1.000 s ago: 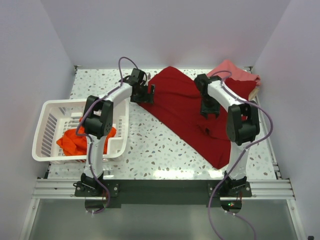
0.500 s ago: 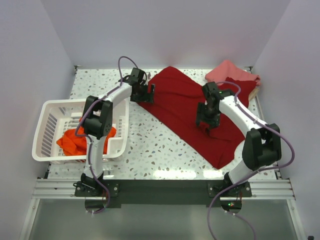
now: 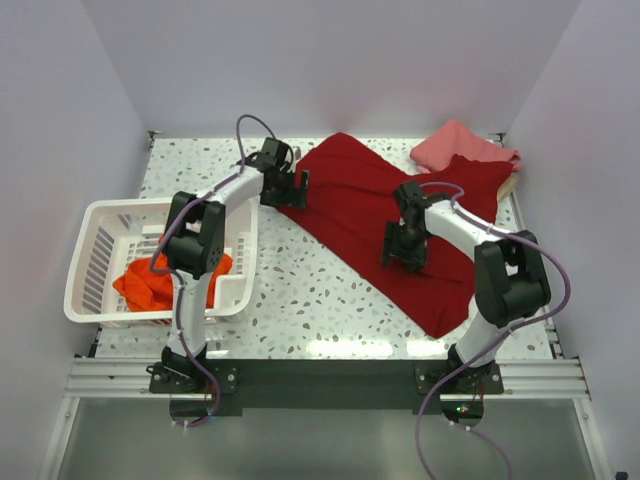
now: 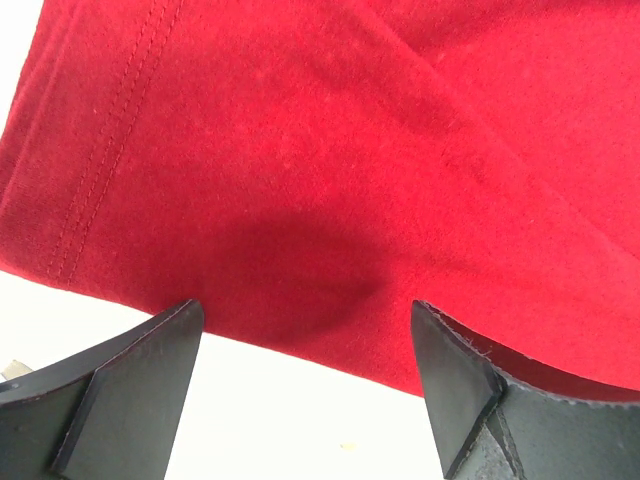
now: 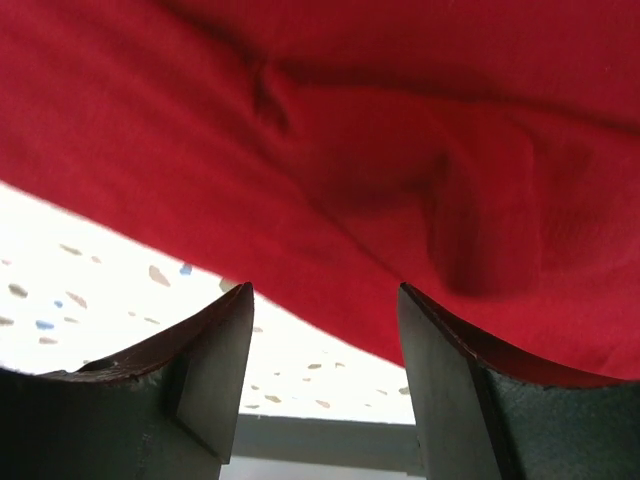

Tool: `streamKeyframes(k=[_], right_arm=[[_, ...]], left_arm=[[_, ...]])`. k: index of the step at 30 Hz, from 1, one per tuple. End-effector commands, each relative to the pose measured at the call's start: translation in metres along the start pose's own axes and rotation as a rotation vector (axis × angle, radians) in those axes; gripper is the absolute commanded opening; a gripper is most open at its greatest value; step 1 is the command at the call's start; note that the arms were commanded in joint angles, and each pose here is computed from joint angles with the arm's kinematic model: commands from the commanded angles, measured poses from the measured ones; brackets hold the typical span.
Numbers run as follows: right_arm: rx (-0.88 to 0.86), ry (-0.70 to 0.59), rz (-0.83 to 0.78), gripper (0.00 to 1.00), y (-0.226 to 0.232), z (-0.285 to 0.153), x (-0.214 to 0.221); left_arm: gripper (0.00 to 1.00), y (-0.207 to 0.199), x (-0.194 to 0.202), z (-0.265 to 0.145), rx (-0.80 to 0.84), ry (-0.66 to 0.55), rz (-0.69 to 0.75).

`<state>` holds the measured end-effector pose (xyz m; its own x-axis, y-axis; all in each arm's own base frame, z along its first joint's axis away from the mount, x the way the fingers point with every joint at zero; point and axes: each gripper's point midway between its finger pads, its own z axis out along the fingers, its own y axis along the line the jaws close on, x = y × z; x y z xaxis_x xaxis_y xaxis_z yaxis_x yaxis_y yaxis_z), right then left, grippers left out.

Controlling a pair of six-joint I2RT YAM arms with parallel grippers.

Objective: Fold and stack the t-shirts
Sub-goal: Fold the tshirt

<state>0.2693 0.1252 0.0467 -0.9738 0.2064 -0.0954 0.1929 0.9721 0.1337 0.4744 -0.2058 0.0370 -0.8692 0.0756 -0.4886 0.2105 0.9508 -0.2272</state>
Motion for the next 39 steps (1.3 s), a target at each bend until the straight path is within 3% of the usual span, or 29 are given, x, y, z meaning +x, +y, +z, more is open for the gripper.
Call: streamKeyframes(k=[1,16,21,28,32,39], right_arm=[[0.042,-0.054,0.032,0.62,-0.004,0.011,-0.014],[0.323,-0.176,0.029,0.62,-0.044,-0.006,-0.061],[0.381,-0.272,0.006,0.62,-0.049,-0.018,-0.090],[0.333,-0.464,0.009,0.63,-0.031,-0.073,-0.136],[0.309,-0.499,0.003,0.65,-0.030,-0.101,-0.134],[0.171,-0.352,0.068,0.64,-0.032,-0.081,-0.082]], left_arm=[[0.90,-0.003,-0.024,-0.024,0.018,-0.083,0.010],[0.90,0.011,-0.019,-0.020,0.009,-0.072,-0.009],[0.90,0.014,-0.022,-0.023,0.012,-0.079,-0.019],[0.90,0.014,-0.020,-0.023,0.016,-0.078,-0.023],[0.90,0.014,-0.021,-0.023,0.017,-0.081,-0.023],[0.90,0.013,-0.022,-0.022,0.023,-0.082,-0.024]])
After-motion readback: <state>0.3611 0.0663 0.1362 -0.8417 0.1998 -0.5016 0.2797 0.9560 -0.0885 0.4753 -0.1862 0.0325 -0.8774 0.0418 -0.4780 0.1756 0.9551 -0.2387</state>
